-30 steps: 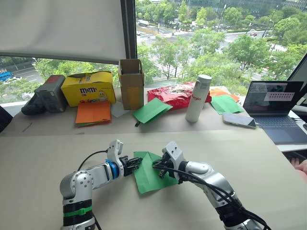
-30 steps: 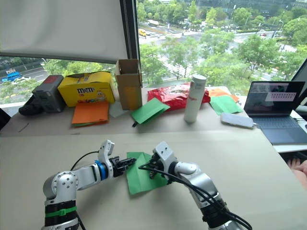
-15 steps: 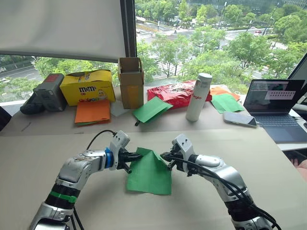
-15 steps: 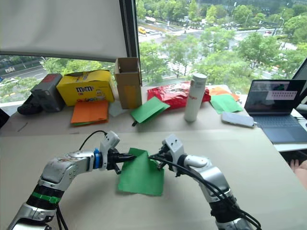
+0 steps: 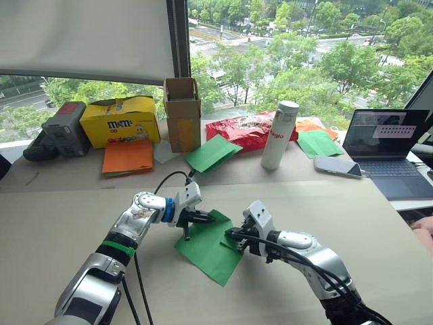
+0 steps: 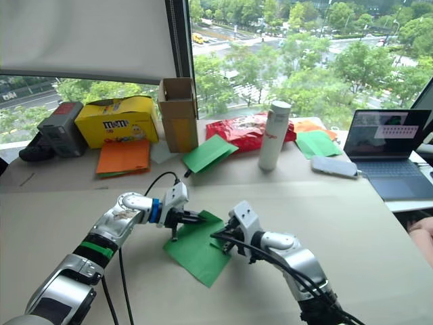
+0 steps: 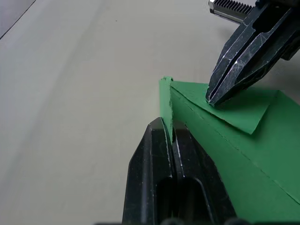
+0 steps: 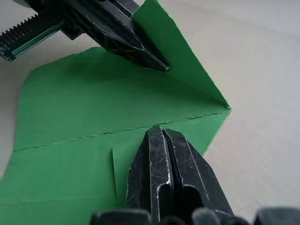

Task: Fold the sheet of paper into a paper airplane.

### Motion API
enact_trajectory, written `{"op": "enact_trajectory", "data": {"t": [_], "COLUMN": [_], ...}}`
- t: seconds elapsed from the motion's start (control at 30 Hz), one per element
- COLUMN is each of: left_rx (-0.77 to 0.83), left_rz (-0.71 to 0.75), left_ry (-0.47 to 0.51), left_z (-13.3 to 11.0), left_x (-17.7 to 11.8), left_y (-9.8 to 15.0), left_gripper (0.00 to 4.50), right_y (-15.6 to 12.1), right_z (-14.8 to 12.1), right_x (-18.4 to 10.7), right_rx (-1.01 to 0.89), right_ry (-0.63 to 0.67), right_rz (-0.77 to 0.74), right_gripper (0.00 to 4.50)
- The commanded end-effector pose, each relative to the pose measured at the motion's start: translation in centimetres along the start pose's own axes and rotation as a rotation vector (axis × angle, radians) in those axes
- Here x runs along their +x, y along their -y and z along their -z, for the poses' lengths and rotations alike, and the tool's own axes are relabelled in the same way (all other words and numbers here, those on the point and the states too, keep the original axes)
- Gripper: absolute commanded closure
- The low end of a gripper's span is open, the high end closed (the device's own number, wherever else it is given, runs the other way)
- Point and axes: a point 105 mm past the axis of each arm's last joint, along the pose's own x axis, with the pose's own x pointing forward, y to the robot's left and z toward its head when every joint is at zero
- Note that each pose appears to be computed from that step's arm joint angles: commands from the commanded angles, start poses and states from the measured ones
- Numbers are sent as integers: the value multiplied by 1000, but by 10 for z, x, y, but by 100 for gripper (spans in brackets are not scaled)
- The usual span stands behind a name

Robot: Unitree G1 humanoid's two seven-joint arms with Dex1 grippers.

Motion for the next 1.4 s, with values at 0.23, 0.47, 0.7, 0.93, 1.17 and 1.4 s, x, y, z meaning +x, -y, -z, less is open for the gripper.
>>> {"op": "enact_trajectory", "data": {"t": [0.23, 0.47, 0.7, 0.93, 1.17, 1.4], "left_rx": [537, 676, 730, 796, 785, 546], "left_rz": [-52, -45, -18, -14, -53, -46], "left_ry": [-162, -133, -156, -183, -118, 38], "left_z": [6, 1, 3, 2, -13, -42], "left_x": [-3, 5, 12, 12, 12, -18], "left_y": [3, 12, 18, 17, 14, 7], "left_gripper": [444, 444, 444, 444, 444, 226], "right_y": [5, 25, 25, 19, 17, 16], "right_z": [-2, -52, -52, -25, -9, 10], "right_x": [-1, -18, -8, 3, 12, 15], "right_rx": [-22, 51, 65, 51, 74, 80], "right_ry": [14, 226, 210, 95, 51, -5], "right_rz": [27, 58, 30, 35, 41, 51], "right_gripper": [450, 450, 450, 450, 450, 450]}}
